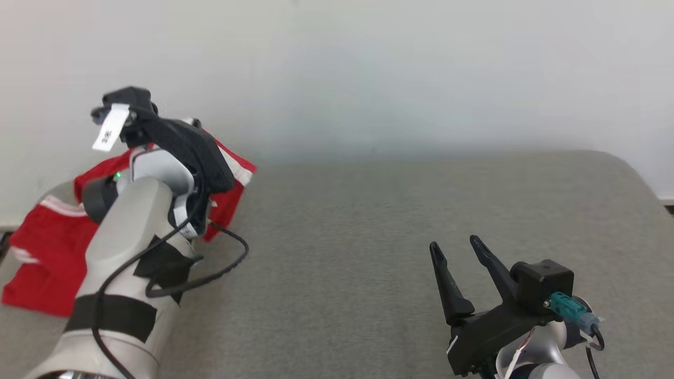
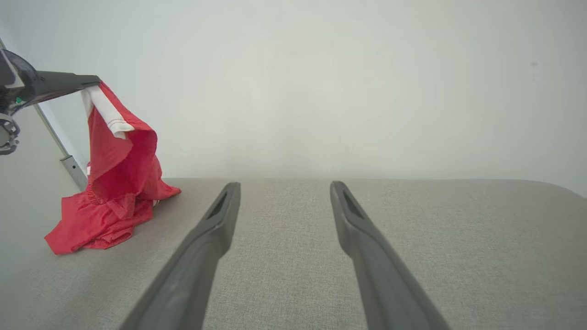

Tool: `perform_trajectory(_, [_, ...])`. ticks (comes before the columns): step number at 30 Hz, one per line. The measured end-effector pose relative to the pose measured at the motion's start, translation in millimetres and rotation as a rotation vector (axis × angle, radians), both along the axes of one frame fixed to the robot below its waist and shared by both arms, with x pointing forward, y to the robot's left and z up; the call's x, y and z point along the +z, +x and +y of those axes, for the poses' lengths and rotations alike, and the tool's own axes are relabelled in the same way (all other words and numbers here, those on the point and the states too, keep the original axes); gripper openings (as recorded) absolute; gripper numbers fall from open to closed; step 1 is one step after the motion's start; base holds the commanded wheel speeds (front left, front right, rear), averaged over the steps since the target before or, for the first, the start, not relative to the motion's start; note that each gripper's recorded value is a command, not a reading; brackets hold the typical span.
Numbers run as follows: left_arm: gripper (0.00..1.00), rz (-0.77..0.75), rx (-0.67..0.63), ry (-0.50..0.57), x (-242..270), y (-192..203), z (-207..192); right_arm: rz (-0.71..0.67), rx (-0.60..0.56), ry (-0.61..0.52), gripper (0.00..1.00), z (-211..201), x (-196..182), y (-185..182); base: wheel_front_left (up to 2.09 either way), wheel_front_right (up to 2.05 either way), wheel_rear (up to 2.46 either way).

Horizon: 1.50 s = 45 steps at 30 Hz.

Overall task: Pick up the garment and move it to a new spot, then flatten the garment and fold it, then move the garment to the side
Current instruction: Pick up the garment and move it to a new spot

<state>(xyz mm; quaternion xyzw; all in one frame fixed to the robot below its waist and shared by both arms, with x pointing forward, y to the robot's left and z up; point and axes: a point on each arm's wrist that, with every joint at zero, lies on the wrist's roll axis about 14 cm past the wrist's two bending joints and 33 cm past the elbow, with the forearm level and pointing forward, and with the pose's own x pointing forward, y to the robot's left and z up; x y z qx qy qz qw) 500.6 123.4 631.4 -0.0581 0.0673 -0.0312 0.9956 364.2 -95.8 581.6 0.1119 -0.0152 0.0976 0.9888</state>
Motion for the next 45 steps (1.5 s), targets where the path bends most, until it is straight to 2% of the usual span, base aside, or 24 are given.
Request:
perform_trajectory(5, [0.00,0.017,-0.114,-0.084,-5.2,-3.0,-49.9,-0.014,-0.049,0.016,1.00,-16.1,-0.6,-12.4,0.00,0.00,0.00])
perform_trajectory(10, [0.00,-0.003,-0.210,-0.234,1.9,-6.3,-96.3,-0.017,-0.088,0.036,1.00,-28.1,-3.8,-23.5,0.00,0.00,0.00])
perform_trajectory(12, [0.00,-0.032,-0.256,-0.262,11.2,-8.5,-117.8,-0.017,-0.109,0.050,1.00,-34.8,-5.1,-27.8,0.00,0.00,0.00])
perform_trajectory(16, [0.00,-0.061,-0.340,-0.273,15.1,-15.2,-155.4,-0.033,-0.153,0.064,1.00,-47.7,-3.9,-35.2,0.00,0.00,0.00])
perform_trajectory(26, [0.00,-0.007,-0.581,-0.214,-24.6,-50.7,-246.8,-0.040,-0.264,0.090,1.00,-80.1,-8.4,-52.5,0.00,0.00,0.00])
perform_trajectory(27, [0.24,-0.007,-0.608,-0.205,-26.2,-54.3,-254.7,-0.041,-0.272,0.089,1.00,-82.0,-8.6,-53.2,0.00,0.00,0.00])
perform_trajectory(28, [1.00,-0.006,-0.632,-0.202,-28.0,-57.7,-262.2,-0.045,-0.278,0.089,1.00,-83.8,-8.0,-53.5,0.00,0.00,0.00])
perform_trajectory(35, [1.00,0.053,-0.868,-0.119,-56.4,-99.3,-315.3,-0.030,-0.345,0.106,1.00,-104.1,-15.5,-50.9,0.00,0.00,0.00])
perform_trajectory(39, [1.00,0.028,-0.965,-0.179,-41.7,-115.4,-334.6,-0.014,-0.380,0.102,1.00,-114.5,-23.2,-47.4,0.00,0.00,0.00])
perform_trajectory(42, [1.00,0.014,-0.970,-0.172,-34.6,-109.6,-332.9,0.000,-0.380,0.099,1.00,-114.8,-29.5,-43.0,0.00,0.00,0.00])
perform_trajectory(45, [1.00,0.076,-0.944,-0.127,-51.7,-105.4,-322.0,-0.005,-0.372,0.099,1.00,-113.4,-28.9,-37.3,0.00,0.00,0.00])
